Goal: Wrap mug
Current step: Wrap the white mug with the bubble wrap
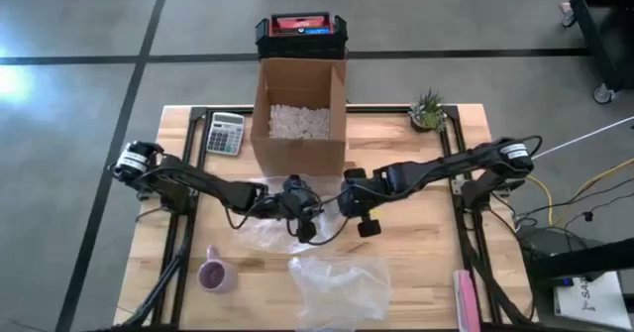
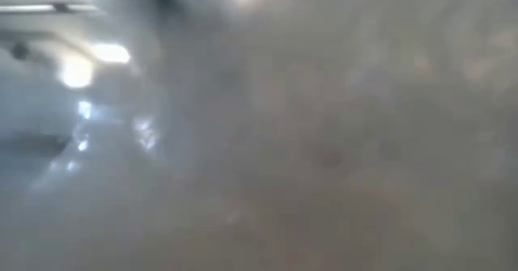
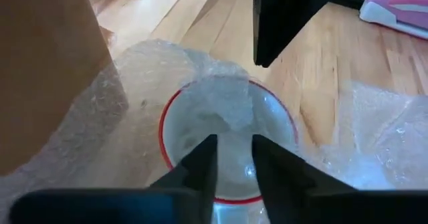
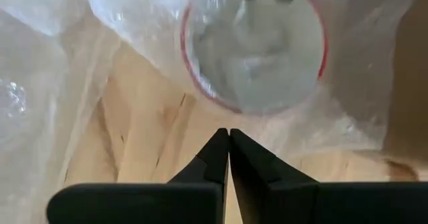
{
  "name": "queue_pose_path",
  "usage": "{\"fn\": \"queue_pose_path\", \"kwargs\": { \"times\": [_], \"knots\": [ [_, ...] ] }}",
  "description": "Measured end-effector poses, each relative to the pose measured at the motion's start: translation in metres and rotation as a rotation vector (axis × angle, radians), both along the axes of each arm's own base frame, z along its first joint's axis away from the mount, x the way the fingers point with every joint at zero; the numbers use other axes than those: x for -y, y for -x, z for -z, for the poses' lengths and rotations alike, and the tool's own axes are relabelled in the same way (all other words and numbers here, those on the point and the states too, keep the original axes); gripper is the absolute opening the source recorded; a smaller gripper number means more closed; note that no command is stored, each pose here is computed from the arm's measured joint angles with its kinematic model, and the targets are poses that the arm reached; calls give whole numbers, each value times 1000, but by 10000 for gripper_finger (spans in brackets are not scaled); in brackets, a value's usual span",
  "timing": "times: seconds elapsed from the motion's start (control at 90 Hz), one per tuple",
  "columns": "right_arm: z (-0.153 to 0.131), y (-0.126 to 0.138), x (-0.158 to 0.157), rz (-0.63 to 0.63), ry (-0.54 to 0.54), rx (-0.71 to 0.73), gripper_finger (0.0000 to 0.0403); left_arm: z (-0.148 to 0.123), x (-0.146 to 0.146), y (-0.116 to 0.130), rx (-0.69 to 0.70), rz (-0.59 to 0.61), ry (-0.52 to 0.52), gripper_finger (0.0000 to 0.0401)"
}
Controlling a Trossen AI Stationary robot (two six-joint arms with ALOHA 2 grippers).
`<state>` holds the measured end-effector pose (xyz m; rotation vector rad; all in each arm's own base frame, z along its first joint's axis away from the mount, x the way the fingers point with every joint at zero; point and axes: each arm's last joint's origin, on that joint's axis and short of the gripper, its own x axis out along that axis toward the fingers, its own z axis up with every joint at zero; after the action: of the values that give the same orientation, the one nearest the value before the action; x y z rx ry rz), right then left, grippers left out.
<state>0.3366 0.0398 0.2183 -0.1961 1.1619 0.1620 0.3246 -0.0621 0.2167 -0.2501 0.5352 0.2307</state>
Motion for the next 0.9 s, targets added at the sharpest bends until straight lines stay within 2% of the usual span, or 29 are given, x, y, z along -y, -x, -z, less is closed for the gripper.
{"fn": "queue_pose_path", "kwargs": {
  "times": [0.189,0.367,0.633,0.9],
  "knots": [
    [4,2,1,10,4,-10,0,-17,-2,20,-53,27,60,195],
    [3,1,0,10,3,-3,0,-27,-5,44,-150,-54,152,237],
    [5,0,0,18,-3,18,0,-18,-11,71,-377,-218,234,232],
    [20,7,1,56,-15,-11,0,-7,-12,81,-522,-259,263,203]
  ]
}}
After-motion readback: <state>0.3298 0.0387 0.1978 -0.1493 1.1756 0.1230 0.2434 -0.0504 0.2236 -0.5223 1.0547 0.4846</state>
